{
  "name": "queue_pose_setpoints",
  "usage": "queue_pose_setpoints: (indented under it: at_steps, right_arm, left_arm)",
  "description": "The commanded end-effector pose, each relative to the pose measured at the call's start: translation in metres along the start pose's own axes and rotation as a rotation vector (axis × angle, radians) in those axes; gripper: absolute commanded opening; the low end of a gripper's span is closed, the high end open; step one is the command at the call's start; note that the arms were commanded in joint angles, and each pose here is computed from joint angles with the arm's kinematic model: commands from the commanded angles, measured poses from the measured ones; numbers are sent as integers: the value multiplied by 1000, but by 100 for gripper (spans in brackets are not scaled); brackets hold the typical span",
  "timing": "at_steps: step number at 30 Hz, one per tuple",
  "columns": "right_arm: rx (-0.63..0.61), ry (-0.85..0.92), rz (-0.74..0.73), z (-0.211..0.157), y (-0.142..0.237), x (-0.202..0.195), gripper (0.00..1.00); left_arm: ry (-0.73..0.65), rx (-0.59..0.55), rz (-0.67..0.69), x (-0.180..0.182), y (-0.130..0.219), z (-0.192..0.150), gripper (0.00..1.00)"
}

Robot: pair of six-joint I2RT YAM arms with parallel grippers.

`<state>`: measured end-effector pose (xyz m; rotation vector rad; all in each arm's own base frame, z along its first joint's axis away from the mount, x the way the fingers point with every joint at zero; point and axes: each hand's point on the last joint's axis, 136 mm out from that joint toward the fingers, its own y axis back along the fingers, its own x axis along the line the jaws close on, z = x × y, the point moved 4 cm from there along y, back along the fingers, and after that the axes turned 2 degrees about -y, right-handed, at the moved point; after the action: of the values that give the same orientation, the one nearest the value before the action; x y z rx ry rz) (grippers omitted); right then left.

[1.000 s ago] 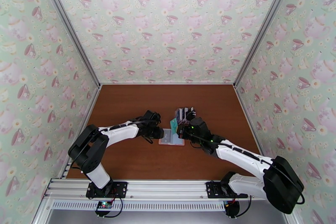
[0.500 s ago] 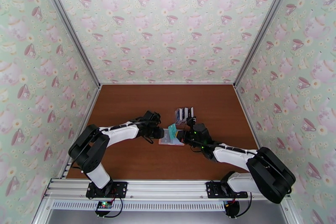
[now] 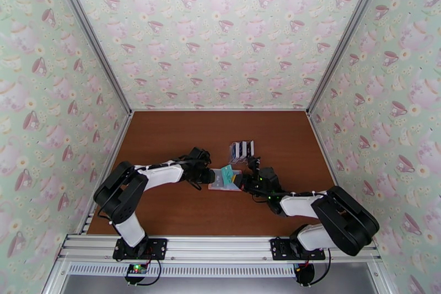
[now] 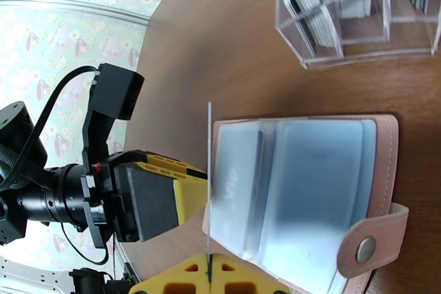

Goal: Put the credit cards into the card holder

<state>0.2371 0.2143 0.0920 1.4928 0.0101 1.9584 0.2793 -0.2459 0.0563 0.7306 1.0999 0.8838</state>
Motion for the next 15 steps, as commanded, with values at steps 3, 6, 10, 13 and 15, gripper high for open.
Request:
queue_pose_setpoints:
  at_steps: [3,6,10,13,15]
  right_arm:
    - [-3,-19,30,-1,1,-4,0]
    - [-4,-36,27,-2,2,-10,0]
    - [-6,-51,24,-3,2,-17,0]
    - [-4,-60,34,-3,1,-18,0]
    - [-3,-63,34,-3,1,-20,0]
  left_arm:
    - [14,34,17,7,-9,-13,34]
    - [20,36,18,8,-9,-15,33]
    - [23,41,18,9,-10,-17,33]
    - [25,45,18,9,-11,-19,33]
    - [24,44,17,8,-11,-19,33]
